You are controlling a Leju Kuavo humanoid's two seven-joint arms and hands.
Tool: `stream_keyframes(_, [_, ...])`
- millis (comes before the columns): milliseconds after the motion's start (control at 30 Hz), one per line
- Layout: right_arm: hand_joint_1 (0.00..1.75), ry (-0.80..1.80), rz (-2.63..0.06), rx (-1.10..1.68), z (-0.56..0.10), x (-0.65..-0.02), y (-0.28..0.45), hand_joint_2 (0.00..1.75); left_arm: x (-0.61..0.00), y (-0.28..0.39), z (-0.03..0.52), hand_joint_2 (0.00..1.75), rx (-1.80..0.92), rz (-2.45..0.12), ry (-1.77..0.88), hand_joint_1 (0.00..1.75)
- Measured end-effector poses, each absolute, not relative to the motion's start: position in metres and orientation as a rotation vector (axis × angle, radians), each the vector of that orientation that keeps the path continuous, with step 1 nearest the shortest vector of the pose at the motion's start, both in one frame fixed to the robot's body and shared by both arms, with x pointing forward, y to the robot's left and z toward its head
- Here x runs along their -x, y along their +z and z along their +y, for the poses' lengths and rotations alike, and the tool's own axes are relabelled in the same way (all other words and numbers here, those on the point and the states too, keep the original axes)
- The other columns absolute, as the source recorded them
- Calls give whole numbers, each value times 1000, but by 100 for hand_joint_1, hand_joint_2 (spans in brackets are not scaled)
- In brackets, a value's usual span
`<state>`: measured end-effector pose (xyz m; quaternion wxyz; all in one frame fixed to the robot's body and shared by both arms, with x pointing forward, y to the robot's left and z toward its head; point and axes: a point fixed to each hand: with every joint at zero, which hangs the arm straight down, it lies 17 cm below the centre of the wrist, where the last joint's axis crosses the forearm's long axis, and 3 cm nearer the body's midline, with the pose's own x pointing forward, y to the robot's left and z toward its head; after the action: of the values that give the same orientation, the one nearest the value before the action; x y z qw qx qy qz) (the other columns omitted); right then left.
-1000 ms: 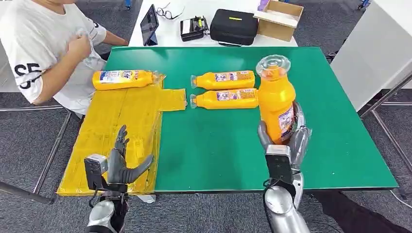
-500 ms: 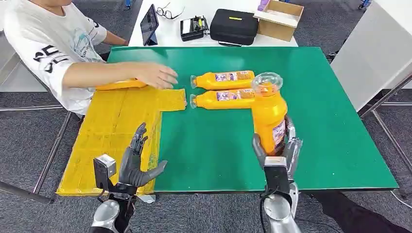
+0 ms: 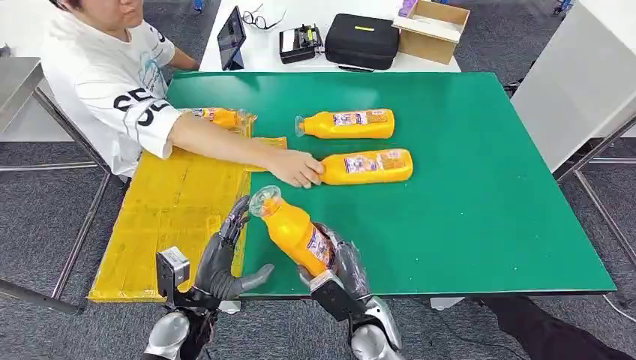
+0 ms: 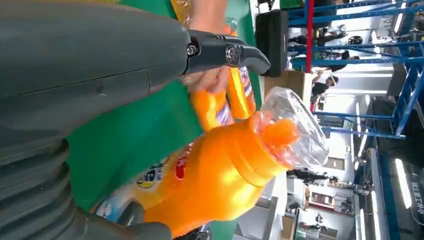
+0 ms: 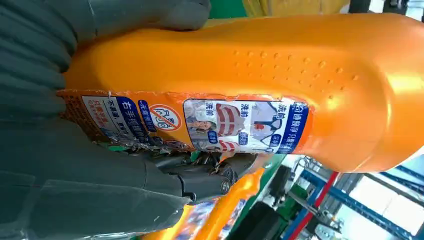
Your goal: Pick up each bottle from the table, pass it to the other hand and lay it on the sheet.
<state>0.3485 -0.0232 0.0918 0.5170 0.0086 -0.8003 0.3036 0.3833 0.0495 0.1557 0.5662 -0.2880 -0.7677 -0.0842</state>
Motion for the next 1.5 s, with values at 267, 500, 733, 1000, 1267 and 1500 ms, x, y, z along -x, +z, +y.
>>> stream_keyframes(267, [175, 898, -1886, -49, 11, -337, 76, 175, -381, 153, 48, 175, 716, -1782, -201, 0])
stream_keyframes(500, [175, 1017, -1873, -85, 46, -330, 67, 175, -383, 140, 45, 175, 760, -1716, -184, 0])
stream_keyframes(733, [175, 1068, -1880, -46, 54, -334, 61, 175, -388, 126, 47, 175, 828, -1628, -124, 0])
stream_keyframes(1000, [175, 1137, -1874, -45, 67, -333, 53, 175, -389, 118, 55, 175, 936, -1556, -11, 0])
stream_keyframes(1267, [175, 1176, -1855, -67, 75, -333, 47, 175, -389, 122, 60, 175, 984, -1556, 37, 175])
stream_keyframes(1500, [175, 1200, -1848, -75, 80, -333, 46, 175, -390, 124, 64, 175, 986, -1569, 58, 175])
